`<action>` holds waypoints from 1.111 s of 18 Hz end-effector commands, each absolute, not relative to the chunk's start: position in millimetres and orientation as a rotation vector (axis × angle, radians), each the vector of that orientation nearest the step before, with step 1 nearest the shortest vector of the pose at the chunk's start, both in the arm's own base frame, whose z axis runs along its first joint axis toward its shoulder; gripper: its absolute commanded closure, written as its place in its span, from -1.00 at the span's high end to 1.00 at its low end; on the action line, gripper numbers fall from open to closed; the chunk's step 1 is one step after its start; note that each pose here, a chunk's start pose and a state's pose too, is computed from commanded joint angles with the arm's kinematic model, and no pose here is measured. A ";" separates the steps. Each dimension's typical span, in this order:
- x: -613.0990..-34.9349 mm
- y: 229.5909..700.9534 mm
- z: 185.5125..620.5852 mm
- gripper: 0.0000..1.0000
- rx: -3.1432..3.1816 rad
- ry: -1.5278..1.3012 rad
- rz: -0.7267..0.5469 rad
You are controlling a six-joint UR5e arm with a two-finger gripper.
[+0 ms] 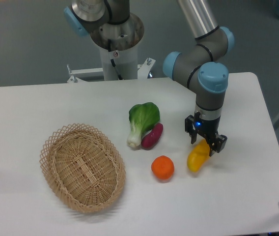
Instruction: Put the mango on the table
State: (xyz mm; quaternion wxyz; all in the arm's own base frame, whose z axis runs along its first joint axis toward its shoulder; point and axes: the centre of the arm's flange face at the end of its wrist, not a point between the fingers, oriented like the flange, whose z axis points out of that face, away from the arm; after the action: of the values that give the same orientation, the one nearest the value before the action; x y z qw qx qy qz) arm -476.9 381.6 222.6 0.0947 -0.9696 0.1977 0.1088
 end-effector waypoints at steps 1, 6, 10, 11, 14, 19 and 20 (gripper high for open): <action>-476.6 381.5 226.2 1.00 -2.873 0.584 0.331; -475.2 380.0 256.6 1.00 -2.862 0.485 0.390; -485.2 376.3 295.6 1.00 -2.840 0.467 0.477; -487.9 369.7 306.8 1.00 -2.842 0.461 0.480; -496.1 354.3 321.4 1.00 -2.875 0.449 0.415; -514.2 313.6 352.0 1.00 -2.892 0.659 0.322; -518.0 302.8 353.8 1.00 -2.894 0.684 0.308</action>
State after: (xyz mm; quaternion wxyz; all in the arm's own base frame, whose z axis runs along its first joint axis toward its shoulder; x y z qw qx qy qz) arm -518.0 302.8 353.8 0.0760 -0.9652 0.2283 0.1029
